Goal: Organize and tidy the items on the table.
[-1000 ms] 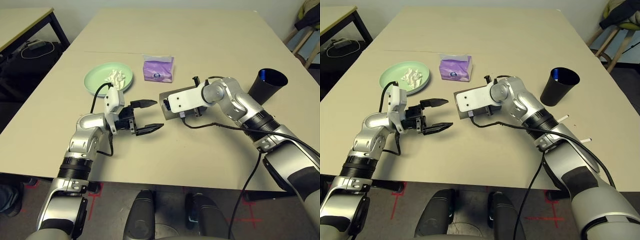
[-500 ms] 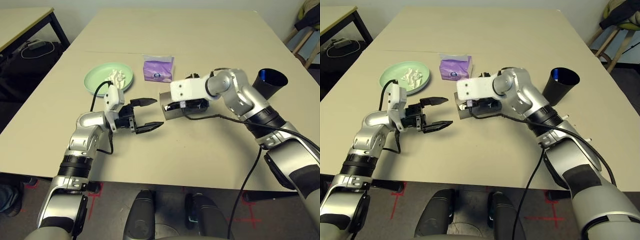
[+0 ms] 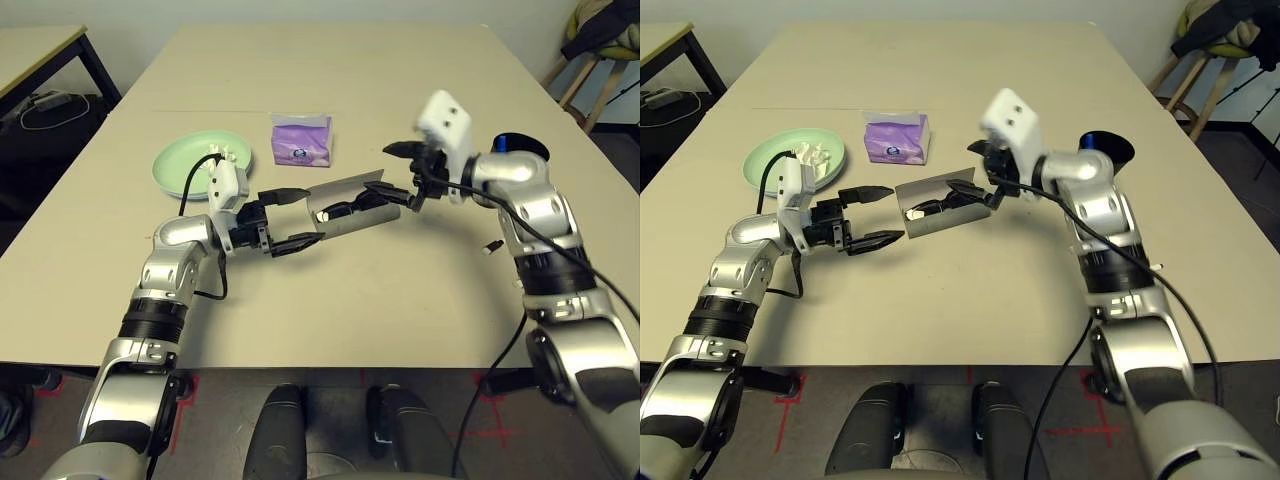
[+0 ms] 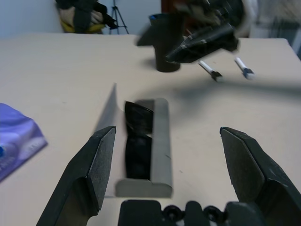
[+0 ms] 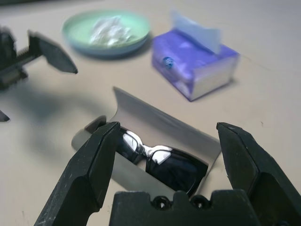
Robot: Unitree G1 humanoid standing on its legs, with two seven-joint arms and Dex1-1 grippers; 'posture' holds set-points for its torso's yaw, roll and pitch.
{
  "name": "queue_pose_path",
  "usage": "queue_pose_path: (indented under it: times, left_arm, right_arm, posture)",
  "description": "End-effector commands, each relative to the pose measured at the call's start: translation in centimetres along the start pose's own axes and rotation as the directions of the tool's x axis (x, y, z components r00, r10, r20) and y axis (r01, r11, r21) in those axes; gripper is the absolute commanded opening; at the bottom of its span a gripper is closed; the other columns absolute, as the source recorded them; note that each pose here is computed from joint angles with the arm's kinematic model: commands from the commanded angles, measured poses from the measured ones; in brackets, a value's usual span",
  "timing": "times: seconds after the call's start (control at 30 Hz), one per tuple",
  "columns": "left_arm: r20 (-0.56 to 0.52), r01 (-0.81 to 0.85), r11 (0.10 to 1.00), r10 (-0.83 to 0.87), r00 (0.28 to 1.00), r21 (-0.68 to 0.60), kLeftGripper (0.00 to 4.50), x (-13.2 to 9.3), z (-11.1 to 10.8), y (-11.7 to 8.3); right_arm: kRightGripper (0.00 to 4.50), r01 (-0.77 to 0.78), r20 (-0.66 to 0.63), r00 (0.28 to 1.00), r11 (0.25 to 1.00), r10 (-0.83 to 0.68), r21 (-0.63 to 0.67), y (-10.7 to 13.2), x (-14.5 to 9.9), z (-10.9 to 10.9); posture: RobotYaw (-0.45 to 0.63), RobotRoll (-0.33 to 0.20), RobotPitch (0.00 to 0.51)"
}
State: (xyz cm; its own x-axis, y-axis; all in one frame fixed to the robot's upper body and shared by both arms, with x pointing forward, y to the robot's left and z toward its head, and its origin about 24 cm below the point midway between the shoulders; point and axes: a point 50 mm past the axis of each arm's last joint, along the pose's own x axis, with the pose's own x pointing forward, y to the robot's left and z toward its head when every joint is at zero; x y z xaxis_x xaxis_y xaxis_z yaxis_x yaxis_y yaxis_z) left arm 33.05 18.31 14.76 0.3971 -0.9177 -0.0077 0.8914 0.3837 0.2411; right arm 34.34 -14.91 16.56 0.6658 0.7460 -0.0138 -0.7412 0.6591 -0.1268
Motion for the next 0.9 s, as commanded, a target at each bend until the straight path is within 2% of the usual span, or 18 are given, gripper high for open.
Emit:
queue_pose_path:
  times: [0.03, 0.13, 0.27, 0.33, 0.6, 0.9]
  left_arm:
    - [0.009, -0.047, 0.999, 0.047, 0.999, 0.017, 4.5, 0.2, -0.1, 0.3]
    - [0.011, -0.07, 0.998, 0.07, 0.998, 0.003, 4.5, 0.1, -0.3, 0.5]
    - [0.039, -0.052, 0.998, 0.053, 0.998, -0.026, 4.5, 0.0, -0.4, 0.4]
    - [0.038, -0.036, 0.999, 0.036, 0.999, -0.003, 4.5, 0.0, -0.5, 0.3]
    - [0.005, -0.004, 0.998, 0.004, 1.0, 0.055, 4.5, 0.6, -1.4, 0.4]
    - [-0.022, -0.048, 0.999, 0.048, 0.999, 0.01, 4.5, 0.7, -2.6, 0.6]
  right_arm:
    - [4.47, 0.108, 0.141, 0.984, 0.994, -0.106, -0.009, -0.4, -1.5, -1.0]
    - [4.47, 0.128, 0.174, 0.976, 0.991, -0.13, 0.026, -0.3, -2.3, -2.2]
    - [4.47, 0.176, 0.246, 0.951, 0.981, -0.189, 0.076, -1.5, -4.2, -3.5]
    - [4.47, 0.169, 0.266, 0.947, 0.984, -0.178, 0.056, -1.8, -4.8, -3.9]
    - [4.47, 0.064, 0.142, 0.988, 0.998, -0.06, -0.022, -1.6, -6.9, -7.3]
    - [4.47, 0.034, 0.119, 0.992, 0.999, -0.031, -0.02, -0.4, -8.1, -8.2]
  posture:
    - [0.14, 0.0, 0.082]
    - [0.14, 0.0, 0.084]
    - [0.15, 0.0, 0.081]
    - [0.16, 0.0, 0.081]
    - [0.17, 0.0, 0.089]
    - [0.16, 0.0, 0.089]
